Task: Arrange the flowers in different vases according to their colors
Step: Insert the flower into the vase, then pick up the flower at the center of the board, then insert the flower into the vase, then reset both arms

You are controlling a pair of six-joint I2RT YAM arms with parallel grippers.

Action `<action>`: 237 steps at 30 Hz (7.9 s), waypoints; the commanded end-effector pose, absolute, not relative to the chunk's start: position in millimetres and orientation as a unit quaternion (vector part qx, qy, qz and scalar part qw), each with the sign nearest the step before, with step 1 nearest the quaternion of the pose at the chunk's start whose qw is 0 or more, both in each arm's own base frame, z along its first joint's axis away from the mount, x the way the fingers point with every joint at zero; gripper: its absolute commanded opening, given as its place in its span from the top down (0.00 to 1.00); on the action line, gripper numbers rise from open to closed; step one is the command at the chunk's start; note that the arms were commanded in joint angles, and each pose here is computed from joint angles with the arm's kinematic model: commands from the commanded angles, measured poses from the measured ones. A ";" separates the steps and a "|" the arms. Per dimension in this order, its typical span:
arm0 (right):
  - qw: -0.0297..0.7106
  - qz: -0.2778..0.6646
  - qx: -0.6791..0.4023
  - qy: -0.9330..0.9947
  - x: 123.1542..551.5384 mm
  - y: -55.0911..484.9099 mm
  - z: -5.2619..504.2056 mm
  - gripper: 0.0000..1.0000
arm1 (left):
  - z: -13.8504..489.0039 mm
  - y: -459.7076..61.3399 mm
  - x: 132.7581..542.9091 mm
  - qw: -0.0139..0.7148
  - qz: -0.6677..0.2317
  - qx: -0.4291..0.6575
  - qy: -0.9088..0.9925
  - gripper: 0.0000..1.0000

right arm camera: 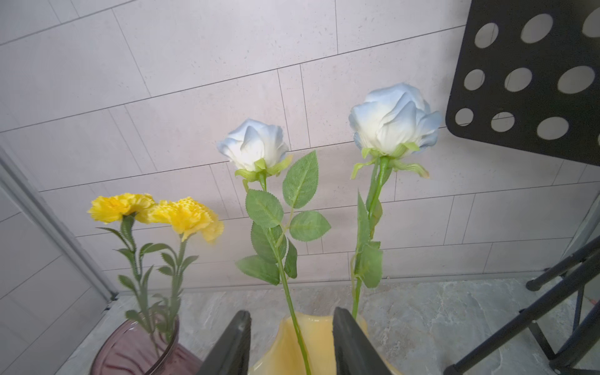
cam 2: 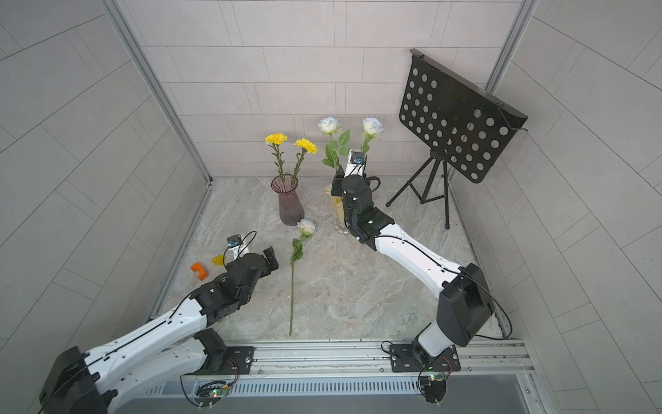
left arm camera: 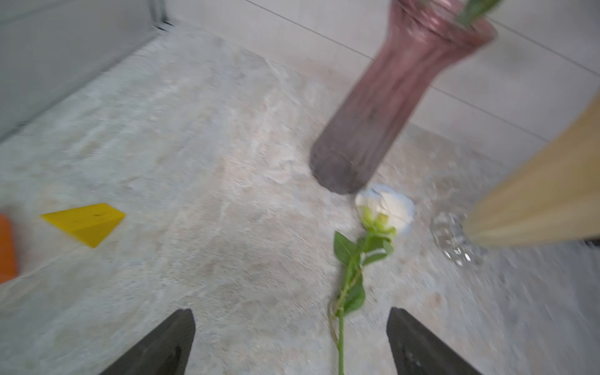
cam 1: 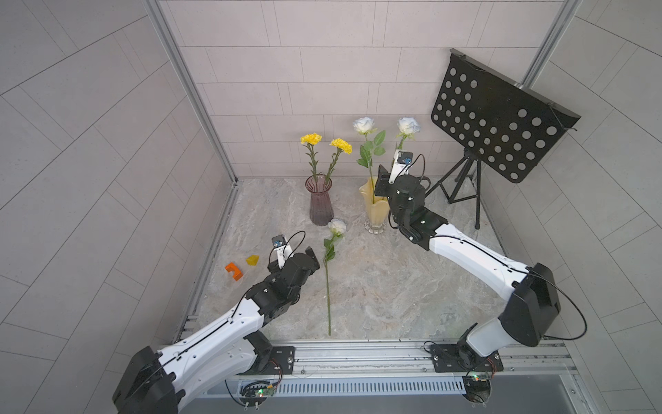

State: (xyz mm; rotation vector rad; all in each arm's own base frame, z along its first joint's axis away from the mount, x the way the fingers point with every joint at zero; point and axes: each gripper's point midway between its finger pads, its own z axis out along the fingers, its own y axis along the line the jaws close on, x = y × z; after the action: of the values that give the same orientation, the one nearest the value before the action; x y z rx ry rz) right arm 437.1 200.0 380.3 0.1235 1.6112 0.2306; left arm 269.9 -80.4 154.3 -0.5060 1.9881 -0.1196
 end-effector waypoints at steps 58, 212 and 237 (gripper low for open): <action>0.233 0.062 -0.137 0.961 289.8 355.7 11.2 0.69 | 149.0 -21.8 253.6 0.554 0.051 -0.343 0.756 0.00; 0.578 -0.160 0.103 0.794 381.2 -48.9 96.5 0.00 | 159.4 -78.3 275.1 0.574 -0.042 -0.168 0.800 0.00; 0.580 -0.161 0.103 0.792 381.5 -49.3 97.0 0.00 | 114.9 -9.5 360.3 0.596 0.199 0.005 0.778 0.00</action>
State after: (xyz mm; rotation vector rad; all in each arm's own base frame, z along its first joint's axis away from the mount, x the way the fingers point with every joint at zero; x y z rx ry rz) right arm 379.4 -50.0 96.2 0.2308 1.8566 -0.3876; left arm 337.7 1.5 97.6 -0.0175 1.9077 0.5895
